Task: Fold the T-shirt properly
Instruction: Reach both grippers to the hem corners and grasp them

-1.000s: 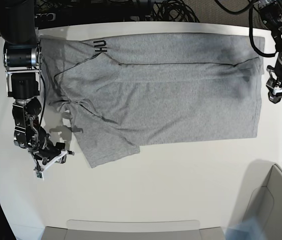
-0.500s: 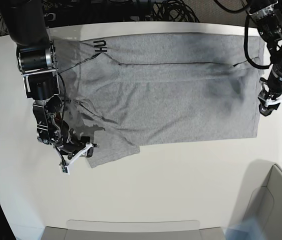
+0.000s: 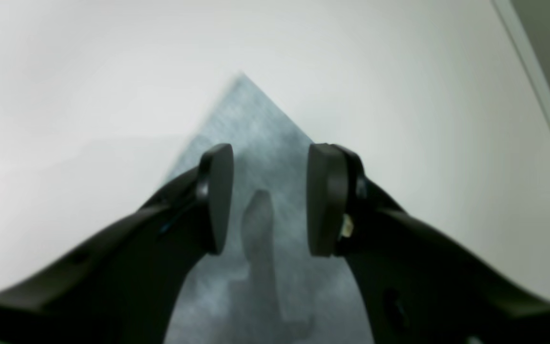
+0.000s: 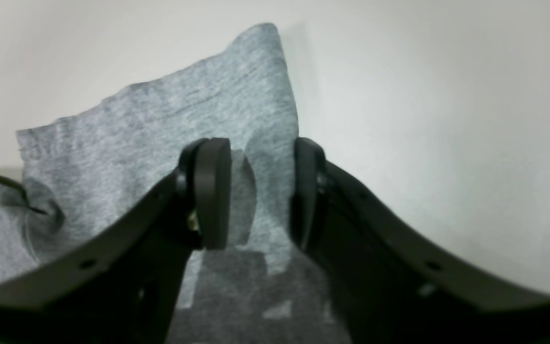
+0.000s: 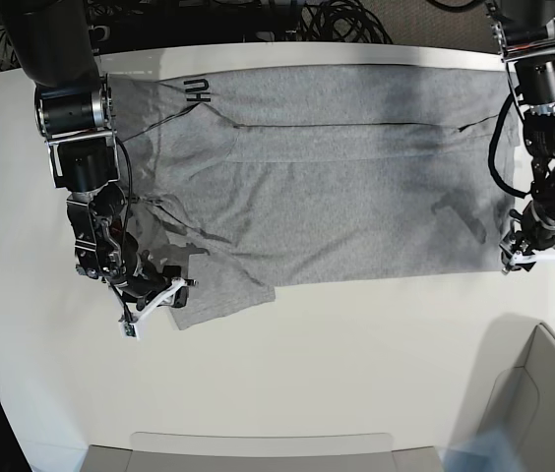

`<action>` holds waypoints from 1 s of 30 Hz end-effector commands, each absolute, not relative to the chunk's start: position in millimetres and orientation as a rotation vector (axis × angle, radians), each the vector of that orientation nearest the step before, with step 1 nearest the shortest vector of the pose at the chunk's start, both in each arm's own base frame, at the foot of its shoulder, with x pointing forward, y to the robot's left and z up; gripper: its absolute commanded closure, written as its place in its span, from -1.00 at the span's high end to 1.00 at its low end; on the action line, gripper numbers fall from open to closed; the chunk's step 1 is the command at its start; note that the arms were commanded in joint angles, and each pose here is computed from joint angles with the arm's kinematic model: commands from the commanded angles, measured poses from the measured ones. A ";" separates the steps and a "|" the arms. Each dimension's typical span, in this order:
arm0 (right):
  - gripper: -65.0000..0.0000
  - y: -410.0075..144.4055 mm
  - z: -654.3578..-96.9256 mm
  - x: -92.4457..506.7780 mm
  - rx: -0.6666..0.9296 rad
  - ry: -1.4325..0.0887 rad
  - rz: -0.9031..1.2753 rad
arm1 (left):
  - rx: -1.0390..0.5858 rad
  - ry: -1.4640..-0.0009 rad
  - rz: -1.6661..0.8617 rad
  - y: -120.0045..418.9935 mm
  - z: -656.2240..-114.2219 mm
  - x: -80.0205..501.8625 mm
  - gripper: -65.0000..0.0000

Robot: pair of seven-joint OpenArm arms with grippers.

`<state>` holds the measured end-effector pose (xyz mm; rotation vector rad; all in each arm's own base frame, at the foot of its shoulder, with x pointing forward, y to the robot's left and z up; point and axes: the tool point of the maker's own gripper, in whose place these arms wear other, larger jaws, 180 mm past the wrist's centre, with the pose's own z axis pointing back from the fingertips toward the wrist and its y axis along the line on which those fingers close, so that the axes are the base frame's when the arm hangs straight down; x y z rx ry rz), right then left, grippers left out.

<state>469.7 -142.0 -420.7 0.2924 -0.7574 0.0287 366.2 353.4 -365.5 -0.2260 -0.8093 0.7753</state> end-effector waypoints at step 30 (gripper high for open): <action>-0.31 -144.2 -419.7 466.9 0.277 -0.730 0.050 | -0.125 -0.816 0.556 367.6 -403.9 402.4 -0.04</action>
